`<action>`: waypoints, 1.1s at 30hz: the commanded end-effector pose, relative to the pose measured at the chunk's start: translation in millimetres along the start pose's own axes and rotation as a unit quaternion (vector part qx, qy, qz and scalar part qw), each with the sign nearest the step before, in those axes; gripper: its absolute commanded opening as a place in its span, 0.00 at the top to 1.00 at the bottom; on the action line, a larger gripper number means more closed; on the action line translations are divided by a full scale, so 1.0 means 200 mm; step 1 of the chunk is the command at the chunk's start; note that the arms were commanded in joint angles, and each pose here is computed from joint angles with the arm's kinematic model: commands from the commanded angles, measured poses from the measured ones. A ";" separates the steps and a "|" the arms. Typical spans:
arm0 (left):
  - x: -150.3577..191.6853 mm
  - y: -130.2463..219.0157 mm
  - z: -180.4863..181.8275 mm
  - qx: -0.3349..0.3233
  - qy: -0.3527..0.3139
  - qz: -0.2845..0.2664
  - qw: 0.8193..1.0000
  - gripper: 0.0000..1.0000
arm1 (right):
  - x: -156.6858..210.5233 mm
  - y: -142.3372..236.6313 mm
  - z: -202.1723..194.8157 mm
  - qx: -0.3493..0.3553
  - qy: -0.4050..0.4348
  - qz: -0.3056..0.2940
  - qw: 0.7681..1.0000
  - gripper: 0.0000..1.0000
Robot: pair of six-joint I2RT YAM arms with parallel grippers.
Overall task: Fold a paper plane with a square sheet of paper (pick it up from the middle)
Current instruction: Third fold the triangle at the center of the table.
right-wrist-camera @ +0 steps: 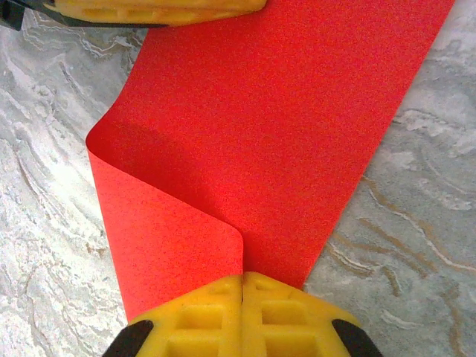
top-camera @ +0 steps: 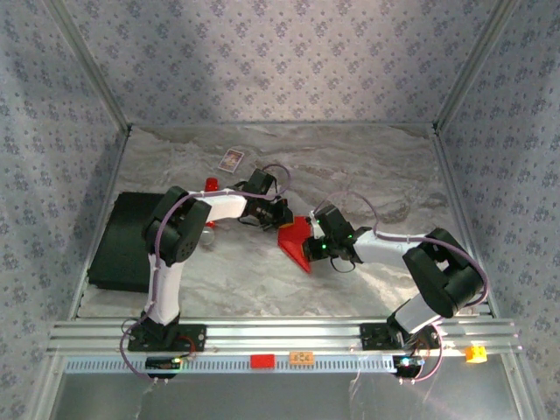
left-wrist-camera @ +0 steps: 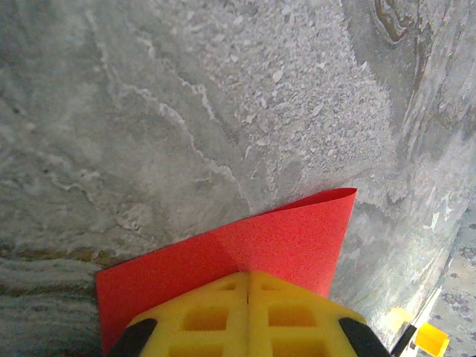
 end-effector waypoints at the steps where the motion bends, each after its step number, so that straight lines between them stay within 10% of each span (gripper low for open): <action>1: 0.07 -0.04 0.07 -0.026 0.010 0.027 0.999 0.97 | 0.01 0.01 -0.01 0.012 0.004 0.007 1.000 0.99; 22: -0.16 0.24 -0.25 0.009 -0.061 -0.063 0.996 0.84 | 0.04 -0.02 -0.05 0.020 -0.015 0.010 1.000 0.99; 33: 0.13 0.28 -0.27 0.088 0.015 -0.067 0.994 1.00 | 0.03 -0.03 -0.07 0.021 -0.037 0.002 0.999 0.99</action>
Point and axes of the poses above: each hand's point on the last joint's axis, 136 mm out from that joint toward the fingers, its own y axis back along the fingers, its own z axis along the line the jaws close on, x = y × z, the point moved 1 cm from there along y, back along the fingers, and after that the axes turned 11 degrees about -y, right-handed, at the moved point
